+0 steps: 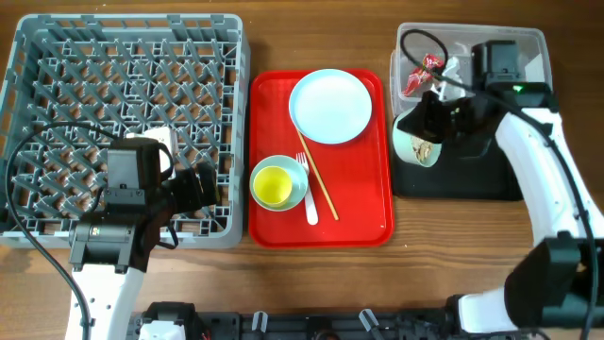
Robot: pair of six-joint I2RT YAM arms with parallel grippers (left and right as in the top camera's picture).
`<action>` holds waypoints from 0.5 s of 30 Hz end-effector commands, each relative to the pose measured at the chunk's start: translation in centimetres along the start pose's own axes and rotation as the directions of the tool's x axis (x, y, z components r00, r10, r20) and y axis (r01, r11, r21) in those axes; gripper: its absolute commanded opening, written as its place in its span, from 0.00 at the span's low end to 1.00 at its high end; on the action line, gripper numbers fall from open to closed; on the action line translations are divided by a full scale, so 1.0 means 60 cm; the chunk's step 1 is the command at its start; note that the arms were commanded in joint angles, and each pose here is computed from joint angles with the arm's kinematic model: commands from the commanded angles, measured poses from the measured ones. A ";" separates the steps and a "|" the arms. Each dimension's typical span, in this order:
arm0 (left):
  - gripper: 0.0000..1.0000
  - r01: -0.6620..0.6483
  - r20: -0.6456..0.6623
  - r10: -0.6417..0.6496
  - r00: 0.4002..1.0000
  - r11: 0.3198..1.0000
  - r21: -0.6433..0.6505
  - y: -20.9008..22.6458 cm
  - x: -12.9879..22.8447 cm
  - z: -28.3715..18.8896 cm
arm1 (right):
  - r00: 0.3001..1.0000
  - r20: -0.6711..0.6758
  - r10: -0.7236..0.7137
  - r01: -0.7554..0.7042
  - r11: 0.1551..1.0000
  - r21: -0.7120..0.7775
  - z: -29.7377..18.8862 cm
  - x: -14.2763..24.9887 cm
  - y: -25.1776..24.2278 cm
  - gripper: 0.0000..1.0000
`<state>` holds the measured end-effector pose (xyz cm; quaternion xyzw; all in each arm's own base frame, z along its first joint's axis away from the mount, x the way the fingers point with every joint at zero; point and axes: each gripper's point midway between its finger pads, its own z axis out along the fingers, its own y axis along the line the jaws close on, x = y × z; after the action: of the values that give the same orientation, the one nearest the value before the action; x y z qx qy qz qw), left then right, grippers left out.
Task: Sort waste into correct bins and load items into the dishwasher rack
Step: 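Tip the rice bowl over the black tray to empty the rice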
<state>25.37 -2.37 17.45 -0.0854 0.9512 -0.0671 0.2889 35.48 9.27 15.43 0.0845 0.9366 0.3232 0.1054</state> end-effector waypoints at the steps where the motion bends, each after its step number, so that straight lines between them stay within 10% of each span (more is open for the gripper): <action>1: 1.00 0.001 0.020 -0.001 1.000 1.000 -0.005 -0.001 -0.010 -0.006 | 0.997 -0.071 -0.039 0.021 0.971 -0.238 0.011 0.005 0.021 0.04; 15: 1.00 0.001 0.020 -0.001 1.000 1.000 -0.005 -0.001 -0.010 -0.006 | 0.980 -0.123 0.159 -0.199 0.850 -0.487 -0.003 -0.035 -0.034 0.05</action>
<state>25.37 -2.37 17.45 -0.0854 0.9512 -0.0671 0.2889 36.99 7.71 13.89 0.1188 0.8453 0.5182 0.0538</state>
